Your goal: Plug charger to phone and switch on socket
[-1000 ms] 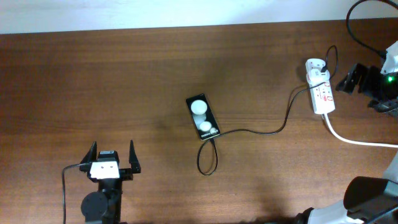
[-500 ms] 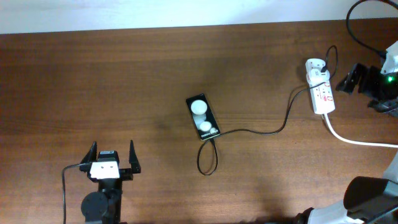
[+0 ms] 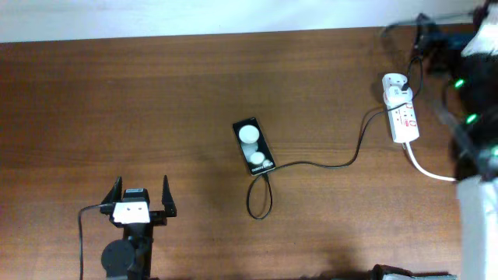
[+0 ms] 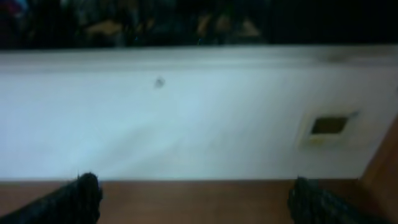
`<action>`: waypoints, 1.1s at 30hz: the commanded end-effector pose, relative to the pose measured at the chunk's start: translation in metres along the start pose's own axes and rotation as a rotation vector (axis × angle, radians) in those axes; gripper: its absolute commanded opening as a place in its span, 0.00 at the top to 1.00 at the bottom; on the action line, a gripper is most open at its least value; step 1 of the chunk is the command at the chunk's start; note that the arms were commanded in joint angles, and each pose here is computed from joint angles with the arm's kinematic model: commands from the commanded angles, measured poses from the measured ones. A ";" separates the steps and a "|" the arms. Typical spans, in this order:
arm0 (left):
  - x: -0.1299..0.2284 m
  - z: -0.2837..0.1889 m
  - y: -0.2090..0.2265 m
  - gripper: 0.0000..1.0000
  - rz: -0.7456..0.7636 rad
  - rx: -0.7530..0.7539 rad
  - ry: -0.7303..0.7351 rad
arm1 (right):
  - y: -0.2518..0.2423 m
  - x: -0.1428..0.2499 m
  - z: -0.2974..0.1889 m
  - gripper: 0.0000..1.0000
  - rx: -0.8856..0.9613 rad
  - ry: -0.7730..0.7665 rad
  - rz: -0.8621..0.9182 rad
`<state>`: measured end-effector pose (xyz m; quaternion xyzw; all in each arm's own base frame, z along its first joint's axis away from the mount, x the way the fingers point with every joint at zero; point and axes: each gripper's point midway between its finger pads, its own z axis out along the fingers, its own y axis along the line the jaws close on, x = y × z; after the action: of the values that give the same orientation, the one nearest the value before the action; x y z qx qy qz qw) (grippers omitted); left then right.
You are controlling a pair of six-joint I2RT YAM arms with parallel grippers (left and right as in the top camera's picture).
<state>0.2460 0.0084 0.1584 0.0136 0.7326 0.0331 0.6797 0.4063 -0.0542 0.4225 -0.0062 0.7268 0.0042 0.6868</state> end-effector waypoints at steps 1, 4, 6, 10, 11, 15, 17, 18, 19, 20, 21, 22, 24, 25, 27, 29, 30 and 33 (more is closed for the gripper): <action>0.002 0.000 -0.001 0.01 0.015 0.010 0.005 | 0.023 0.067 -0.028 0.01 -0.015 -0.076 -0.020; 0.002 0.000 -0.001 0.01 0.015 0.010 0.005 | 0.037 0.129 -0.074 0.01 -0.031 -0.186 0.018; 0.002 0.000 -0.001 0.01 0.015 0.010 0.005 | 0.042 0.155 -0.094 0.01 -0.041 -0.208 0.058; 0.002 0.000 -0.001 0.01 0.015 0.010 0.005 | 0.057 0.176 -0.114 0.01 -0.106 -0.223 0.047; 0.002 0.000 -0.001 0.01 0.015 0.010 0.005 | 0.057 0.178 -0.115 0.01 -0.105 -0.219 0.048; 0.002 0.000 -0.001 0.01 0.015 0.010 0.005 | 0.058 0.200 -0.119 0.01 -0.101 -0.129 0.068; 0.002 0.000 -0.001 0.01 0.015 0.010 0.005 | 0.058 0.208 -0.123 0.01 -0.096 -0.103 0.071; 0.002 0.000 -0.001 0.01 0.015 0.010 0.005 | 0.058 0.212 -0.125 0.01 -0.096 -0.090 0.074; 0.002 0.000 -0.001 0.01 0.015 0.010 0.005 | 0.059 0.216 -0.127 0.01 -0.095 -0.080 0.075; 0.002 0.000 -0.001 0.01 0.015 0.010 0.005 | 0.060 0.220 -0.128 0.01 -0.099 -0.064 0.073; 0.002 0.000 -0.001 0.01 0.015 0.010 0.005 | 0.063 0.224 -0.130 0.01 -0.106 -0.052 0.053; 0.002 0.000 -0.001 0.01 0.015 0.010 0.005 | 0.067 0.228 -0.132 0.01 -0.116 -0.047 0.027; 0.002 0.000 -0.001 0.01 0.015 0.010 0.005 | 0.072 0.235 -0.136 0.01 -0.119 -0.069 0.023; 0.002 0.000 -0.001 0.01 0.015 0.010 0.005 | 0.073 0.239 -0.138 0.01 -0.124 -0.075 0.022; 0.002 0.000 -0.001 0.01 0.015 0.010 0.005 | 0.077 0.256 -0.141 0.01 -0.138 -0.048 0.026; 0.002 0.000 -0.001 0.01 0.015 0.010 0.005 | 0.078 0.258 -0.143 0.01 -0.137 -0.043 0.027; 0.002 0.000 -0.001 0.01 0.015 0.010 0.005 | 0.078 0.262 -0.144 0.01 -0.138 -0.026 0.029; 0.002 0.000 -0.001 0.01 0.015 0.010 0.005 | 0.076 0.271 -0.146 0.01 -0.123 0.005 0.042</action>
<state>0.2459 0.0080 0.1578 0.0148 0.7339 0.0318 0.6784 0.2456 0.0200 0.1579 -0.0394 0.7325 0.0665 0.6763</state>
